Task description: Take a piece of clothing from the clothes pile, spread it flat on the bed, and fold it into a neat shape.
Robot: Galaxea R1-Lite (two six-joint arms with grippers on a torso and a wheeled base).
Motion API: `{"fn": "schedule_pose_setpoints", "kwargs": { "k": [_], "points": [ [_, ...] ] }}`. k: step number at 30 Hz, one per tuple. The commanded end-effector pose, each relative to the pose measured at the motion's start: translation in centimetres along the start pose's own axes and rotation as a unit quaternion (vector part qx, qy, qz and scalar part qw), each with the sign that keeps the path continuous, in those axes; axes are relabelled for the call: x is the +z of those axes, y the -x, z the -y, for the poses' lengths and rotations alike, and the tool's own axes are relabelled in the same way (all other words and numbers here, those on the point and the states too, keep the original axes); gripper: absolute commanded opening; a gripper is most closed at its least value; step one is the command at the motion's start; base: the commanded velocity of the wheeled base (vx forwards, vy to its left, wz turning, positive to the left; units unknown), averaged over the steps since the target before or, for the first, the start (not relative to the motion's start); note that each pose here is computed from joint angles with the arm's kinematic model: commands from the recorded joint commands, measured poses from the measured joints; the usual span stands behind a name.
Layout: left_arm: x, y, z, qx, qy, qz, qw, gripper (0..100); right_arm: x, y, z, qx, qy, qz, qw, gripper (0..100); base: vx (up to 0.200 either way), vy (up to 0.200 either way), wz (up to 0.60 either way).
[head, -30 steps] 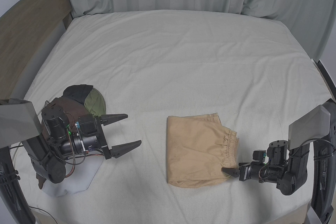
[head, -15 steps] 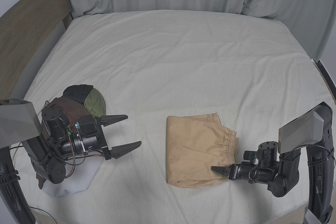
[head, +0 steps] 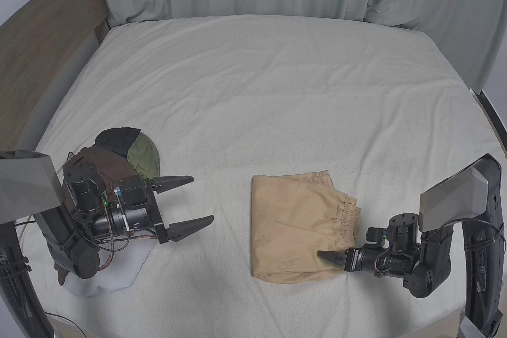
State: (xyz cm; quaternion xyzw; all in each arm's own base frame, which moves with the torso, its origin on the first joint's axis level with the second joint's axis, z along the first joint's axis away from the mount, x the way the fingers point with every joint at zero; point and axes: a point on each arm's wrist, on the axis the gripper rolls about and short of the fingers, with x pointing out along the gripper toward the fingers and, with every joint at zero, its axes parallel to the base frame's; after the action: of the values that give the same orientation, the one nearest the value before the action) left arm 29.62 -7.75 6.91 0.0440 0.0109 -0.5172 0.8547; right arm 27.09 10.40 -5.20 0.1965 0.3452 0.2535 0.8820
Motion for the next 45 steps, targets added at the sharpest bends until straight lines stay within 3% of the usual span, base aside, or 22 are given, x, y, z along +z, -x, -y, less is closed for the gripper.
{"fn": "schedule_pose_setpoints", "kwargs": {
  "k": [1,4,5,26,45],
  "points": [
    [0.0,0.0,0.0,0.000,0.000,0.000,1.0000,100,0.0,0.0,0.0,0.000,0.000,0.000,1.0000,100,0.000,0.000,0.00],
    [-0.1,0.0,0.0,0.000,0.000,-0.001,1.0000,100,0.0,0.0,0.0,0.000,0.000,0.000,1.0000,100,0.000,0.000,0.00],
    [-0.1,0.0,0.0,0.000,0.001,0.000,1.0000,100,0.0,0.0,0.0,0.000,0.000,0.000,1.0000,0,0.000,0.000,0.00],
    [-0.3,0.0,0.0,0.000,0.003,-0.003,1.0000,100,0.2,0.1,-0.2,0.003,0.002,0.004,1.0000,0,0.000,0.000,0.00],
    [-0.2,0.0,0.1,0.000,0.003,-0.003,1.0000,100,3.2,2.1,-4.7,0.066,0.047,0.064,0.9947,0,0.000,0.000,0.00]
  ]
}}
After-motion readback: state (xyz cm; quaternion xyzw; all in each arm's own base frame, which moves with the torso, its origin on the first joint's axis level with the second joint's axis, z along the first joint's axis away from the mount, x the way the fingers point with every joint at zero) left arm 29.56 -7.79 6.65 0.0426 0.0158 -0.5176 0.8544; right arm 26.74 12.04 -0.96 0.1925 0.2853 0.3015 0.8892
